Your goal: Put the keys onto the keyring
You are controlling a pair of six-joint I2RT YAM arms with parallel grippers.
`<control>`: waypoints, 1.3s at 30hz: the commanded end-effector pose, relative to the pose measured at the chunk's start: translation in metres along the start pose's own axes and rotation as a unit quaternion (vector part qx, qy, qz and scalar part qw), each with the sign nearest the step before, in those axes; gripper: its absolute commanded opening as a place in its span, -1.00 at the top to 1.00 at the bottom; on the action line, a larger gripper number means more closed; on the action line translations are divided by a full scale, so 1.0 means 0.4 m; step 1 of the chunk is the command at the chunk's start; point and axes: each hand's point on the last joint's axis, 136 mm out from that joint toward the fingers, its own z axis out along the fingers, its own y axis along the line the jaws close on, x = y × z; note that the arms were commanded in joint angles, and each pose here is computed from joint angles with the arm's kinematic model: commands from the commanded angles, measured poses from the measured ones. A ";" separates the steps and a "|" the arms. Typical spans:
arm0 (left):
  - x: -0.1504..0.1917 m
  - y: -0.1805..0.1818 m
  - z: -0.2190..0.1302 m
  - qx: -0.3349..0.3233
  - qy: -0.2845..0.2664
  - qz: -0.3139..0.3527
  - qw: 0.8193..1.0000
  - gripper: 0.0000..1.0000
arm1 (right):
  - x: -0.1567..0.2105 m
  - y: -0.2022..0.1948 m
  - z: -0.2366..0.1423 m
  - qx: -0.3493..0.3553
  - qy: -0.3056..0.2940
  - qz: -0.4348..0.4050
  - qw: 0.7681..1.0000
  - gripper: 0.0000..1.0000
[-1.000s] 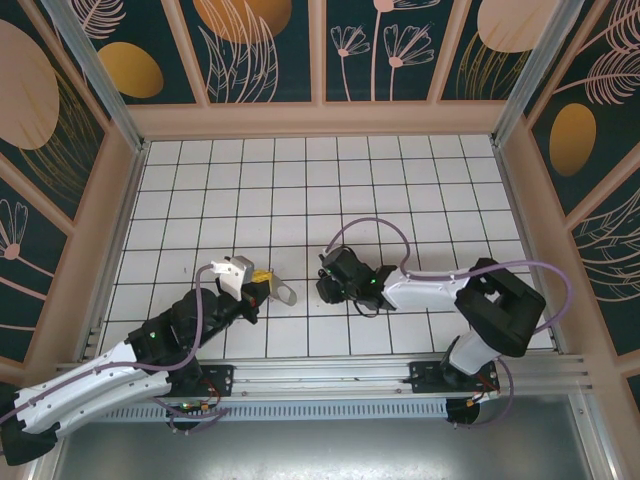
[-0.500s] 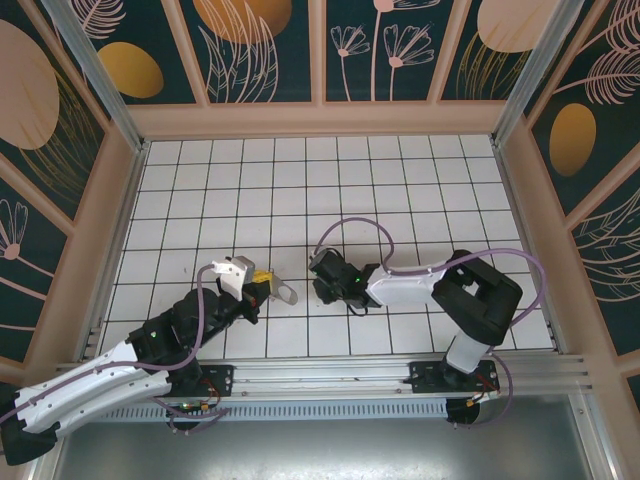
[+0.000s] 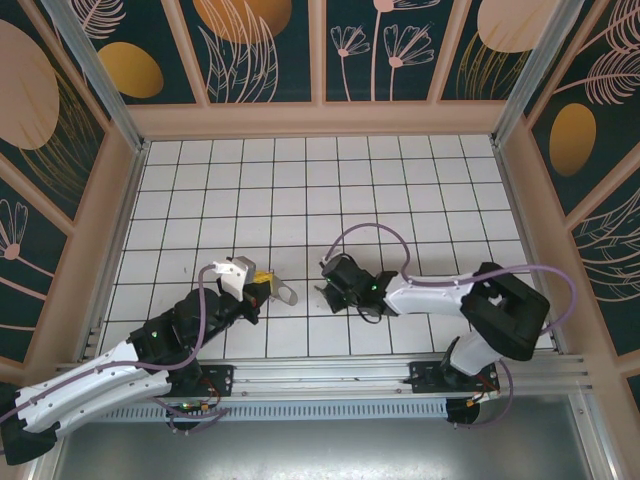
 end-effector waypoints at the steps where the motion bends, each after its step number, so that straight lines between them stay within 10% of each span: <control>1: -0.032 -0.009 0.001 0.007 -0.024 -0.004 1.000 1.00 | 0.026 0.001 -0.019 -0.027 0.004 0.018 0.999 0.89; 20: -0.036 -0.019 0.009 0.012 -0.020 -0.002 1.000 1.00 | 0.059 -0.005 -0.030 -0.072 0.013 0.056 0.996 0.42; 39: -0.033 -0.022 0.014 0.015 -0.016 0.003 1.000 1.00 | 0.039 -0.003 -0.072 -0.109 -0.015 0.093 0.990 0.44</control>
